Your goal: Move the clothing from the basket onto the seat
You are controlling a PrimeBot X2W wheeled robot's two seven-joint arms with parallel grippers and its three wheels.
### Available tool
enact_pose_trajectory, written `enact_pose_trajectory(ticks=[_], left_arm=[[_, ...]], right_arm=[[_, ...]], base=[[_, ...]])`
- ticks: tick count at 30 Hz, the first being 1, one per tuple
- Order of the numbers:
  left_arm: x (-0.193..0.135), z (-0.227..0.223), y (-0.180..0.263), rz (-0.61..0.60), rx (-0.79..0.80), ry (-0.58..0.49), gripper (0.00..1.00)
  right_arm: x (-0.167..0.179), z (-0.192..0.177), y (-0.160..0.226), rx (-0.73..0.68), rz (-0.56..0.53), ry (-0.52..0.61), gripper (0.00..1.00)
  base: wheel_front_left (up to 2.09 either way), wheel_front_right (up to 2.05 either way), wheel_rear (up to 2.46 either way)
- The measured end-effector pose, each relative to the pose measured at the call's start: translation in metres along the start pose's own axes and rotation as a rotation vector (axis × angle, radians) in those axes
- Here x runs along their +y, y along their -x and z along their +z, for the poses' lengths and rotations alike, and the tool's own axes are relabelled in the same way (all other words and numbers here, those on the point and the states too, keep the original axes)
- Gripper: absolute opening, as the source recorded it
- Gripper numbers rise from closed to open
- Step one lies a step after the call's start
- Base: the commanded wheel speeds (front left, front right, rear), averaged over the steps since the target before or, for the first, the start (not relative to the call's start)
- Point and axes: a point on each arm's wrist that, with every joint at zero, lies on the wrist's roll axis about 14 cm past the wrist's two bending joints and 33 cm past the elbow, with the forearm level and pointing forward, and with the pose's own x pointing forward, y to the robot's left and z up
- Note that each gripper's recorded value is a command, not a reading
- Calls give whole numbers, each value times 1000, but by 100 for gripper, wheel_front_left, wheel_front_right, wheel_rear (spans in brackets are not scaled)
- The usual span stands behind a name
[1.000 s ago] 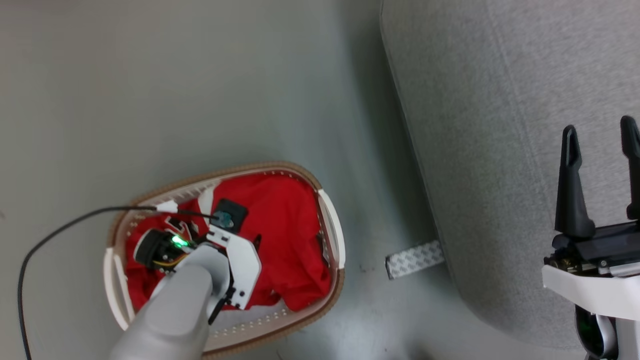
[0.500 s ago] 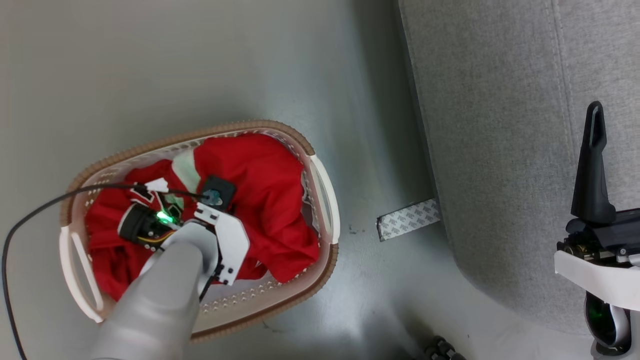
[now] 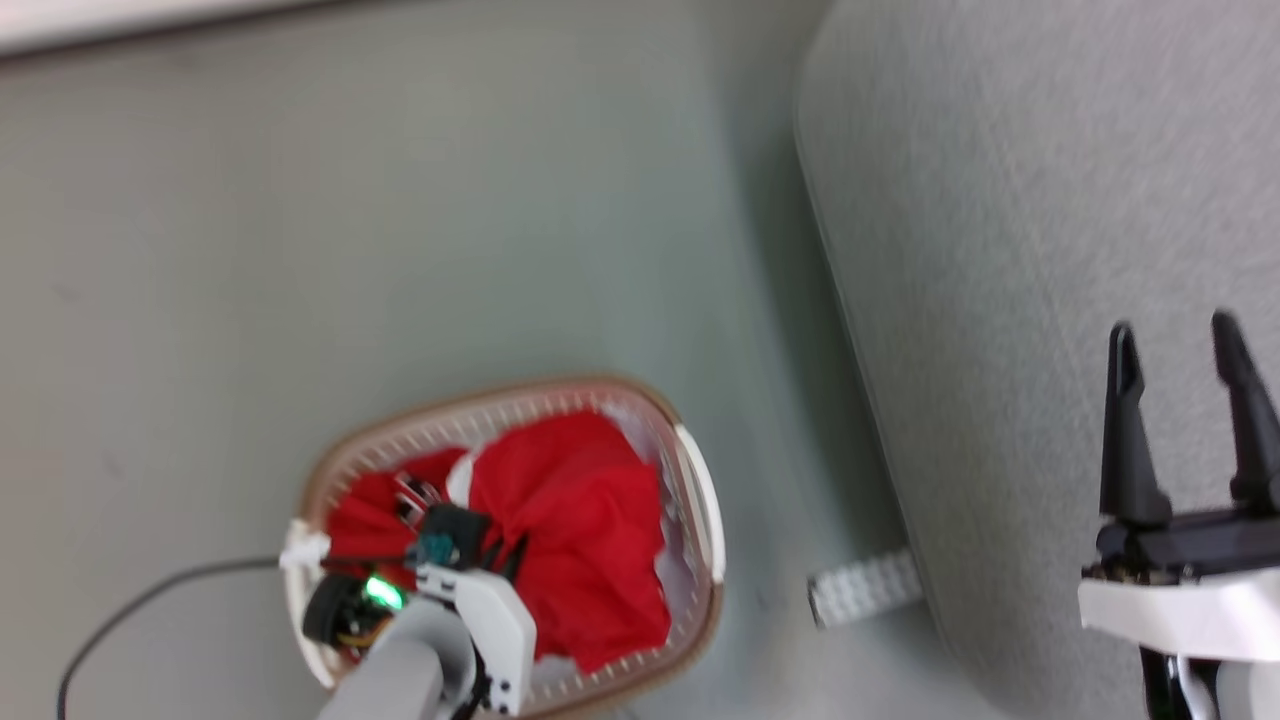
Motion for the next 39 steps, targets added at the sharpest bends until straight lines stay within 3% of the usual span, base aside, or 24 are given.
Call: enact_pose_trajectory(ticks=[11,21,32,39], left_arm=[[-9,96,96,114,-335,13,0],[-20,176,204,204,-625,-57,0],[-59,234,282,160,-808,-172,0],[-80,243,296,109,-842,-202,0]], right_arm=[[13,46,55,-90,39,-55,100],[34,69,97,-155,110,-80,100],[99,45,115,-64,393,-92,100],[146,49,120,1,605,-204,100]], base=[[0,0,0],[0,0,0],[0,0,0],[0,0,0]])
